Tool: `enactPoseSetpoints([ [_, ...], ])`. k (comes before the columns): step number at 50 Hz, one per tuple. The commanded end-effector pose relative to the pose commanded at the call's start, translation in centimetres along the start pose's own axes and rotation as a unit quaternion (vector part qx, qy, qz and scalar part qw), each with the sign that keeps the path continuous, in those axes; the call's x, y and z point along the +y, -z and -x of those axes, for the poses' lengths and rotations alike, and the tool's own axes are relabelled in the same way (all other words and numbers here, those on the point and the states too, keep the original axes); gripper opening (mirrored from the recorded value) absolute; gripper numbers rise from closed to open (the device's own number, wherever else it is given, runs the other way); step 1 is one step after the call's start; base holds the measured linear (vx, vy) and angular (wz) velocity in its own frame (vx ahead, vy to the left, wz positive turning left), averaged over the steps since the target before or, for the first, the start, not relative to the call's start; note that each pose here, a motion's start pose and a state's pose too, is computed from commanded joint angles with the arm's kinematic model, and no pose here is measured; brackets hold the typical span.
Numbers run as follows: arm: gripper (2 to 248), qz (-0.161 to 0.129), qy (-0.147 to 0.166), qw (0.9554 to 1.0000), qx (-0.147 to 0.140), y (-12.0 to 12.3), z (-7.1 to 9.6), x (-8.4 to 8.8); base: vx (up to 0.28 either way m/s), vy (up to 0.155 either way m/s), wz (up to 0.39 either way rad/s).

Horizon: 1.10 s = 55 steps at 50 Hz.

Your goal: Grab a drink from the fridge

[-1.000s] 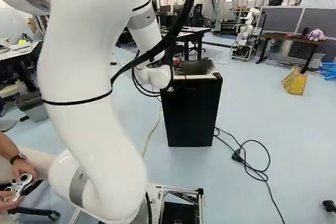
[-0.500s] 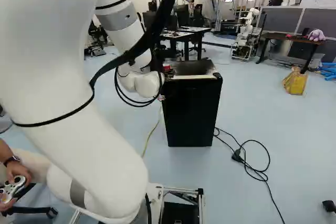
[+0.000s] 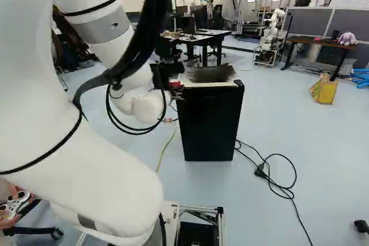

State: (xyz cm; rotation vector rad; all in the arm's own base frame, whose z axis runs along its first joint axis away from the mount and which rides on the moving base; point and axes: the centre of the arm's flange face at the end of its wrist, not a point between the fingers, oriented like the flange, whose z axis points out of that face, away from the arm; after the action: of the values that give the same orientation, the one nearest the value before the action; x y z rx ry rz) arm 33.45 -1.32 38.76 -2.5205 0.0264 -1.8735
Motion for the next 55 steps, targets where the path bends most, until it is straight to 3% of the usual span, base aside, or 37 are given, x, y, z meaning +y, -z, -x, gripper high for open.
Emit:
enactPoseSetpoints([
  [27, 98, -0.003, 0.005, 0.9999, -0.014, 4.1, 2.9, -1.0, 0.0, 0.0, 0.0],
  [55, 98, -0.004, 0.007, 0.9998, -0.02, 5.5, 4.0, -1.2, 0.0, 0.0, 0.0],
])
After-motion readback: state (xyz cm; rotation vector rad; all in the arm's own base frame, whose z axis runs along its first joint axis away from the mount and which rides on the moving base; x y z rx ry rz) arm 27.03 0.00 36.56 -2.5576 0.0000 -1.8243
